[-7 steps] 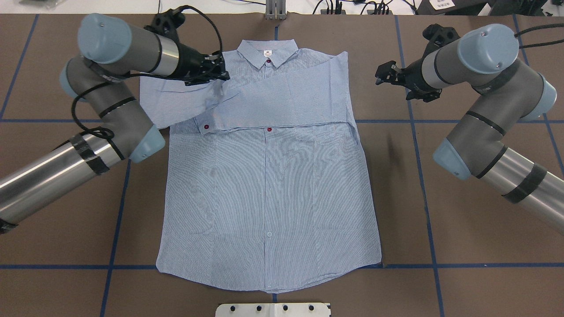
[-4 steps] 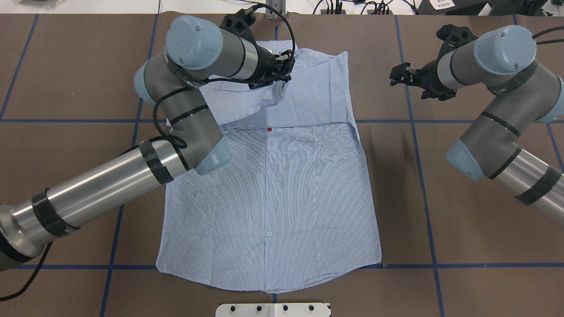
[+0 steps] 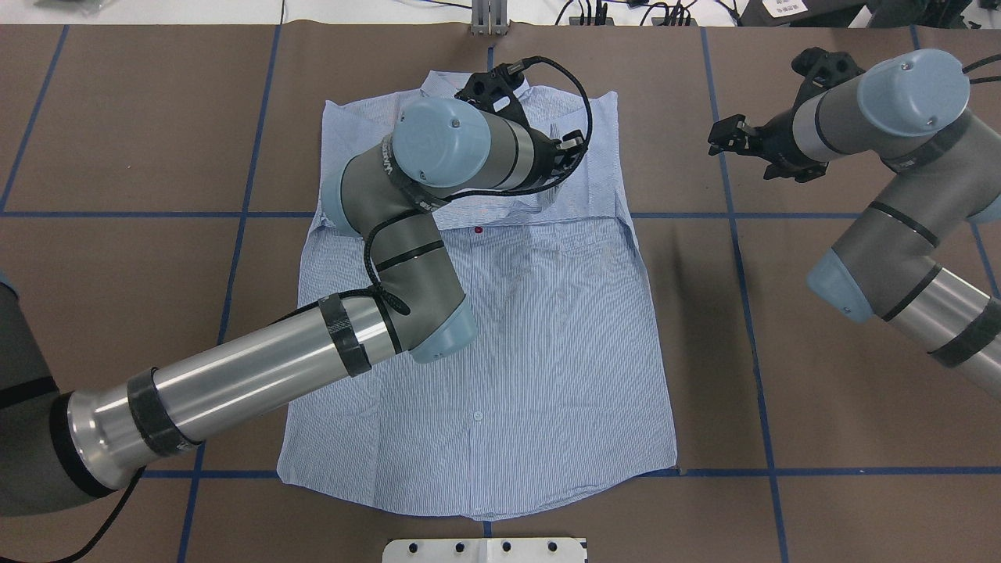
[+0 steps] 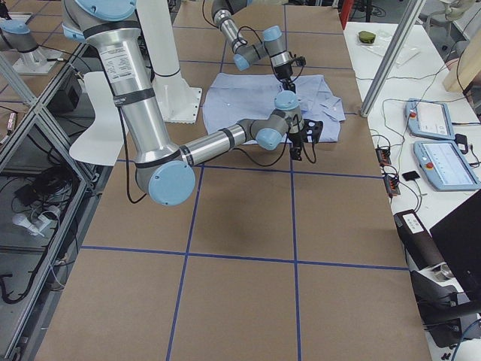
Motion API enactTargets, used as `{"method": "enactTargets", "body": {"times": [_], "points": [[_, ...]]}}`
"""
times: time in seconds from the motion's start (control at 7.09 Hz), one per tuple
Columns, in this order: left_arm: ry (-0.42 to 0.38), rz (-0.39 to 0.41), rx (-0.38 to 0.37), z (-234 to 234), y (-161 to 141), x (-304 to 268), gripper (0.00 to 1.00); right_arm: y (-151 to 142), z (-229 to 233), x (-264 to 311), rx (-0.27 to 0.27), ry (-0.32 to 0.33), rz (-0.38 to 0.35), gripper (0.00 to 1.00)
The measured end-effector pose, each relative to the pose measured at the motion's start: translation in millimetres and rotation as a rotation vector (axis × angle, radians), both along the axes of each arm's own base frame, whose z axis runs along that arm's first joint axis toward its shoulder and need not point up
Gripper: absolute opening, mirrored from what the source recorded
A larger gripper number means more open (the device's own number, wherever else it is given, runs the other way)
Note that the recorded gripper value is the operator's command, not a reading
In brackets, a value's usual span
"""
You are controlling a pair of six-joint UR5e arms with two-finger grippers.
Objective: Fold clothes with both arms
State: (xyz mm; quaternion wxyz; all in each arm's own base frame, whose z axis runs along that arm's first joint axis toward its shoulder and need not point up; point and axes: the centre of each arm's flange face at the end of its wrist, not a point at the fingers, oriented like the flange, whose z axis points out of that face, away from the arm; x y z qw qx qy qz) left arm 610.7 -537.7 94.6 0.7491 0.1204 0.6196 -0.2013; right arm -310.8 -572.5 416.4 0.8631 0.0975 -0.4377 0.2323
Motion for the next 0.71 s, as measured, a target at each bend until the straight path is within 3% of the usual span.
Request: {"method": "enactTargets", "body": {"times": [0.42,0.71], "points": [[0.0,-0.014,0.017,-12.5,9.0,11.0,1.0,6.0,1.4,4.7,-0.007,-0.007,0.002,1.0],[0.024,-0.012,0.03,-22.8,19.3,-6.7,0.99,30.9,-12.9,-2.1,-0.027,-0.053,0.009,1.0]]}}
